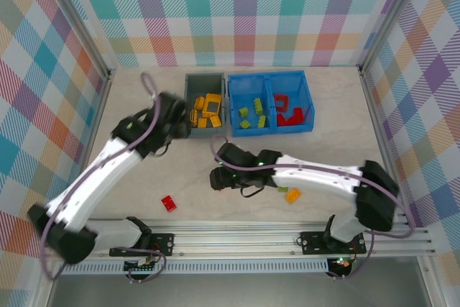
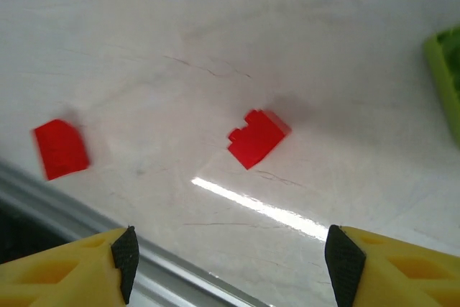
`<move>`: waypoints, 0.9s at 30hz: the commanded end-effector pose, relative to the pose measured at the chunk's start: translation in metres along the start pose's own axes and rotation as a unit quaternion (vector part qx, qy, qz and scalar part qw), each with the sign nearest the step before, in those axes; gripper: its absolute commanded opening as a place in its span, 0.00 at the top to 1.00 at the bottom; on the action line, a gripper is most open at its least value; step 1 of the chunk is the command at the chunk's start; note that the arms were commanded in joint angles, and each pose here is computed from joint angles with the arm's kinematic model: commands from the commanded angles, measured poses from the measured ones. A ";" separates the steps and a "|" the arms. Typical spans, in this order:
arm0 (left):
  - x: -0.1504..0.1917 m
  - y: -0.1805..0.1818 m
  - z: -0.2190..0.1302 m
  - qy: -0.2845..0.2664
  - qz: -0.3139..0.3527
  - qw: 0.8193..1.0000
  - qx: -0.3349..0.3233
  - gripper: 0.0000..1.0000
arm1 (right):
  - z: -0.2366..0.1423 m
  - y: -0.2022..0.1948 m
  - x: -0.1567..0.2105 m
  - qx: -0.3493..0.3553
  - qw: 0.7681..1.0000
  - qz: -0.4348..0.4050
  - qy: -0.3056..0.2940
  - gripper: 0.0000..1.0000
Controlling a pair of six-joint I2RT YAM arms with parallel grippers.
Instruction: Sort the legos into containers by color
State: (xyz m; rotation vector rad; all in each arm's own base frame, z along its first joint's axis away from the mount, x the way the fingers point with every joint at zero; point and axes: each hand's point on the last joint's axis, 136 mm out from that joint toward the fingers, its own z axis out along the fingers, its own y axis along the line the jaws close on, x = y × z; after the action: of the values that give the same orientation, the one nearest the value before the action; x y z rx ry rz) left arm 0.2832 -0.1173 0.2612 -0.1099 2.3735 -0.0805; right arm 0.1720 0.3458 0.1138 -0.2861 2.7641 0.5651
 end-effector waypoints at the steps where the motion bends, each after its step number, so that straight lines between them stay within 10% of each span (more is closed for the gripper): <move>1: 0.057 -0.013 -0.016 0.046 -0.020 0.991 0.125 0.38 | 0.019 -0.013 0.008 0.061 0.990 0.125 0.022 0.28; 8: 0.122 0.018 -0.064 0.031 -0.051 0.973 0.224 0.28 | 0.056 -0.013 0.007 0.085 0.980 0.173 0.043 0.26; 16: 0.123 0.019 -0.072 0.021 -0.064 0.969 0.239 0.28 | 0.087 -0.011 0.003 0.093 0.978 0.181 0.053 0.32; 27: 0.122 0.015 -0.073 0.022 -0.057 0.967 0.249 0.28 | 0.079 -0.016 -0.005 0.101 0.979 0.176 0.032 0.79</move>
State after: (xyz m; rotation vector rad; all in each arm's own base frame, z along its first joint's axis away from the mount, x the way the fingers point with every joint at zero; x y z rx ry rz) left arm 0.1484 -0.1069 0.2317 -0.0278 2.2957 -0.6976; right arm 0.1935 0.3654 0.0218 0.2278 2.9670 0.3319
